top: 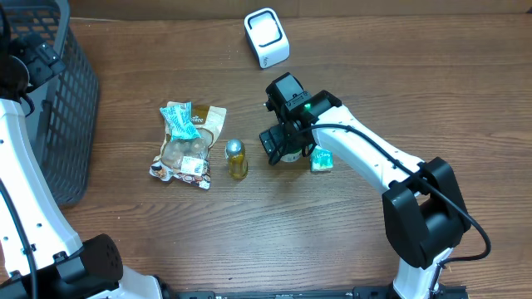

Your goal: Scan the item barcode

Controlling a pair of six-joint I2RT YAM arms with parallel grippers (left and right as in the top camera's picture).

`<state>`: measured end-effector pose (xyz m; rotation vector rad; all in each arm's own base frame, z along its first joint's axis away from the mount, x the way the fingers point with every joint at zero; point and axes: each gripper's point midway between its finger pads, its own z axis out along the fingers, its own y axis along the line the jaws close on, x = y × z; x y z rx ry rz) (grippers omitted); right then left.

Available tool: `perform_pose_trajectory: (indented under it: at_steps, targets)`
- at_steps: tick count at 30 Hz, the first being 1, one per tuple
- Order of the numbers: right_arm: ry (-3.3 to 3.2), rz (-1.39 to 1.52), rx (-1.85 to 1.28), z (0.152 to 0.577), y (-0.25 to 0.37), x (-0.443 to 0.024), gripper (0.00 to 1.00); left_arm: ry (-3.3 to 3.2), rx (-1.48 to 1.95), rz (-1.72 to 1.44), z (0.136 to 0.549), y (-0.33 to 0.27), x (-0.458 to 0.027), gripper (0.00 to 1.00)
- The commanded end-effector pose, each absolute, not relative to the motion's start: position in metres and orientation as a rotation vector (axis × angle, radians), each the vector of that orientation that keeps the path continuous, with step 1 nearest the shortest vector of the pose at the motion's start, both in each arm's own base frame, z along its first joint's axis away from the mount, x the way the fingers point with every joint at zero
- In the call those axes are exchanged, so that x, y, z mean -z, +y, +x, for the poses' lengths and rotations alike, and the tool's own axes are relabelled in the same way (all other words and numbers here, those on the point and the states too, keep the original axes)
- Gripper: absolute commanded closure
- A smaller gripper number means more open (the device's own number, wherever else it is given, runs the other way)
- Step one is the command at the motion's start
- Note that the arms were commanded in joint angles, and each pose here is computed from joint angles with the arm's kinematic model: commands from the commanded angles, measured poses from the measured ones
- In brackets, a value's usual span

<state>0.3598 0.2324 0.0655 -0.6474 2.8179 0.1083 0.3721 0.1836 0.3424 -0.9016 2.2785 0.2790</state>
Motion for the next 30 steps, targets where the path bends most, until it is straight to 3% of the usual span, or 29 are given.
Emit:
perform_pose_trajectory:
  at_steps: [1, 9, 15, 21, 25, 26, 28, 30]
  targets:
    - [2.83, -0.543, -0.104, 0.364, 0.229, -0.063, 0.0, 2.279, -0.291, -0.884, 0.373, 0.186, -0.344, 0.01]
    - [2.859, -0.243, -0.127, 0.369, 0.228, -0.064, 0.0, 2.279, -0.291, -0.884, 0.373, 0.186, -0.344, 0.0]
    - [2.849, -0.202, -0.061, 0.372, 0.22, -0.064, 0.0, 2.279, -0.291, -0.884, 0.373, 0.186, -0.344, 0.01]
    - [2.895, -0.209, -0.026, 0.361, 0.213, -0.061, 0.2, 2.279, -0.291, -0.884, 0.373, 0.186, -0.344, 0.0]
    - [2.915, -0.216, -0.059, 0.357, 0.217, -0.06, 0.24, 2.279, -0.291, -0.884, 0.373, 0.186, -0.344, 0.01]
    - [2.921, -0.218, -0.079, 0.356, 0.219, -0.06, 0.22, 2.279, -0.291, -0.884, 0.373, 0.186, -0.344, 0.0]
    - [2.922, -0.219, -0.087, 0.355, 0.22, -0.06, 0.0, 2.279, -0.291, -0.884, 0.373, 0.186, -0.344, 0.01]
    - [2.923, -0.22, -0.086, 0.355, 0.22, -0.06, 0.0, 2.279, -0.291, -0.884, 0.373, 0.186, -0.344, 0.0]
